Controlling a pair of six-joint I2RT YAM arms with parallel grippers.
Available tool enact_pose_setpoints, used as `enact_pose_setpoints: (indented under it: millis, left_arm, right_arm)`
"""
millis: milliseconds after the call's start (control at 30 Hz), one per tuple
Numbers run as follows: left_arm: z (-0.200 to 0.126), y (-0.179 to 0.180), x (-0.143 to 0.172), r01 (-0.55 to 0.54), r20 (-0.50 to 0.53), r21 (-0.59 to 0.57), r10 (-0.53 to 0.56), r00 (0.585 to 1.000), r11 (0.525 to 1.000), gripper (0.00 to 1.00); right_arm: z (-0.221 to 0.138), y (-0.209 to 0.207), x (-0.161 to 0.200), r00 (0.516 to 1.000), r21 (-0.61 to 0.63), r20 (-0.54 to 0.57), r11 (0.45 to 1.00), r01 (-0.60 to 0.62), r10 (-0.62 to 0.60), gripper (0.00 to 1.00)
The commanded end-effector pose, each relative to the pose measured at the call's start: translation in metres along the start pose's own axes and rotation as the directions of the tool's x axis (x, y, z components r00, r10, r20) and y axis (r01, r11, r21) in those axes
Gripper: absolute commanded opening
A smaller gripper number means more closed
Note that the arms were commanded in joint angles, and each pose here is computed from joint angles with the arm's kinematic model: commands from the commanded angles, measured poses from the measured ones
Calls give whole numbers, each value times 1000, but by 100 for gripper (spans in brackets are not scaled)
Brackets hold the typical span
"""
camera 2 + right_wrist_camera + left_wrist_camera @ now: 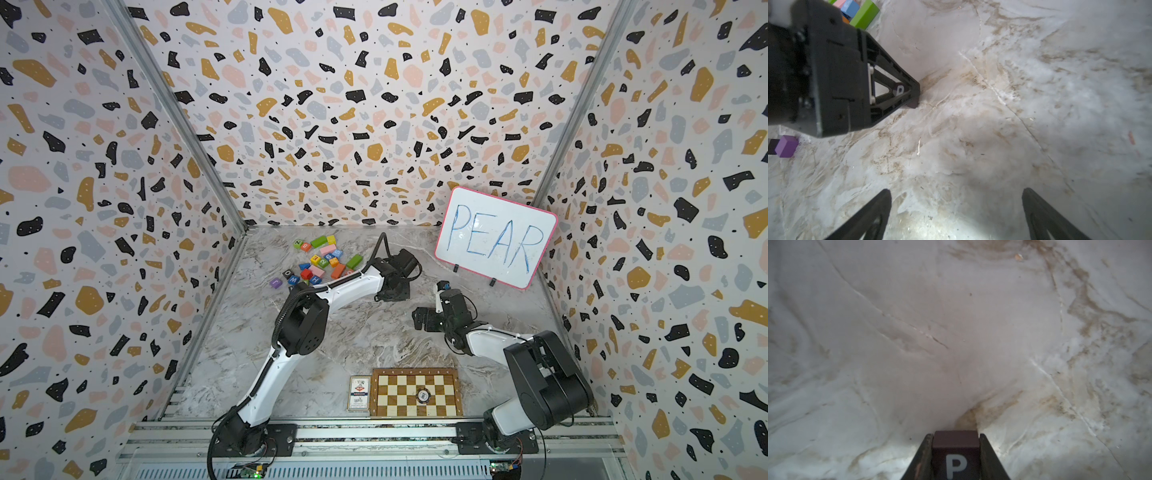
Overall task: Spell the uppercase word “pear” with letter blocks
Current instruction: Place the letter block at the center of the board.
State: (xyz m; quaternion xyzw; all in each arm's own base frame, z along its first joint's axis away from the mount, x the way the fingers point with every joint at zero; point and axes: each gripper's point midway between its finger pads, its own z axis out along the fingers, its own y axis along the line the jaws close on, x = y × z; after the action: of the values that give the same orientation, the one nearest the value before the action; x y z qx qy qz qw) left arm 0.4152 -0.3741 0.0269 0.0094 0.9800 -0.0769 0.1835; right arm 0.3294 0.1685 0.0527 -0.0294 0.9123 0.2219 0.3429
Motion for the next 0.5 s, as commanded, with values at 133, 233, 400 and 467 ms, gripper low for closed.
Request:
enact_pose_setpoints:
  millis: [133,233,400,467]
  left_arm:
    - [6,-13,8,2,-35,36,0,999,999,35]
    - [6,-14,9,2,-40,42,-1,999,999,41]
    - [0,-13,8,0,-33,43,2,999,999,56]
    - [-3,-13,8,2,-29,49,0,1000,999,58]
  right_arm:
    - [-10,-5,-11,999,15,41,1000,-22,21,99]
    - [-9,-6,-10,999,16,38,1000,-26,25,100]
    - [-9,-6,-11,999,18,40,999,-29,28,99]
    - [-10,-6,-12,999,18,43,999,-30,29,100]
